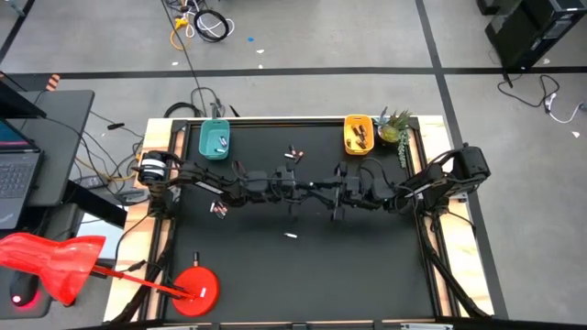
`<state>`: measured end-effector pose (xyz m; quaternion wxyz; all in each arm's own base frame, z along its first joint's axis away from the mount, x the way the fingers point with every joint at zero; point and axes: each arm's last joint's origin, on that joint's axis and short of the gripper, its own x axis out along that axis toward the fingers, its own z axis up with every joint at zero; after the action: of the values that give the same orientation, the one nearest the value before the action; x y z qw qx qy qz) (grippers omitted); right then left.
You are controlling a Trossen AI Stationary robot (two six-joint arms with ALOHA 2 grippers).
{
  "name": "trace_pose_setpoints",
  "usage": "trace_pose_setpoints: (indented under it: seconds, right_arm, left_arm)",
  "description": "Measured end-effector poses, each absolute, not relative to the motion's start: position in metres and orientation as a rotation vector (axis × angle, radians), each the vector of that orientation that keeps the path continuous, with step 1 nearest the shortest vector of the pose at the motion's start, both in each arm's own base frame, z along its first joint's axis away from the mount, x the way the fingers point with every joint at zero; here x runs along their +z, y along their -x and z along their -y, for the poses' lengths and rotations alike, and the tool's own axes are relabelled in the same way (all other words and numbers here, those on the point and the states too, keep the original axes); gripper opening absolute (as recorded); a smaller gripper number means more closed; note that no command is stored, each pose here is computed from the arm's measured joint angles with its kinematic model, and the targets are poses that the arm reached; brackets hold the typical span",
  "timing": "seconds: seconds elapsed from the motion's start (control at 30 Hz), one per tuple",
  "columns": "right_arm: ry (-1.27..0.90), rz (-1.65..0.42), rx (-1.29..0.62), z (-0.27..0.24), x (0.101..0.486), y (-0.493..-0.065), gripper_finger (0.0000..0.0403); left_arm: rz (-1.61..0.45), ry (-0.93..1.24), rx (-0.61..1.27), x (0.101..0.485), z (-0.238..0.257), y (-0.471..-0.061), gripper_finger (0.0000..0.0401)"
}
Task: Sort batteries
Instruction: Put the silver battery into the blue bin
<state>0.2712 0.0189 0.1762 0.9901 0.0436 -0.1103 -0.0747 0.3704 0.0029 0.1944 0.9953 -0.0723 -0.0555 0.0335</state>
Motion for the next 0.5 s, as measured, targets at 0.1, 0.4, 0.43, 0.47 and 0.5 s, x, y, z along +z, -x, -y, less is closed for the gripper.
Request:
trace_pose_setpoints:
  seconds: [0.1,0.4,0.43,0.47,0.5]
  right_arm:
    - [-0.084,0.22,-0.17,-0.018,0.176,-0.271,0.0162]
    - [-0.053,0.207,-0.24,-0.016,0.174,-0.269,0.0176]
    - [-0.047,0.196,-0.26,-0.016,0.172,-0.267,0.0176]
    - [-0.045,0.185,-0.282,-0.015,0.17,-0.264,0.0176]
    - [-0.046,0.182,-0.304,-0.014,0.169,-0.261,0.0176]
  left_arm:
    - [0.101,0.167,0.096,0.194,-0.004,-0.371,0.0026]
    - [0.144,0.203,0.133,0.188,-0.006,-0.36,0.0026]
    - [0.155,0.209,0.138,0.187,-0.006,-0.356,0.0026]
    - [0.164,0.222,0.147,0.186,-0.007,-0.352,0.0026]
    - [0.175,0.23,0.156,0.185,-0.008,-0.347,0.0026]
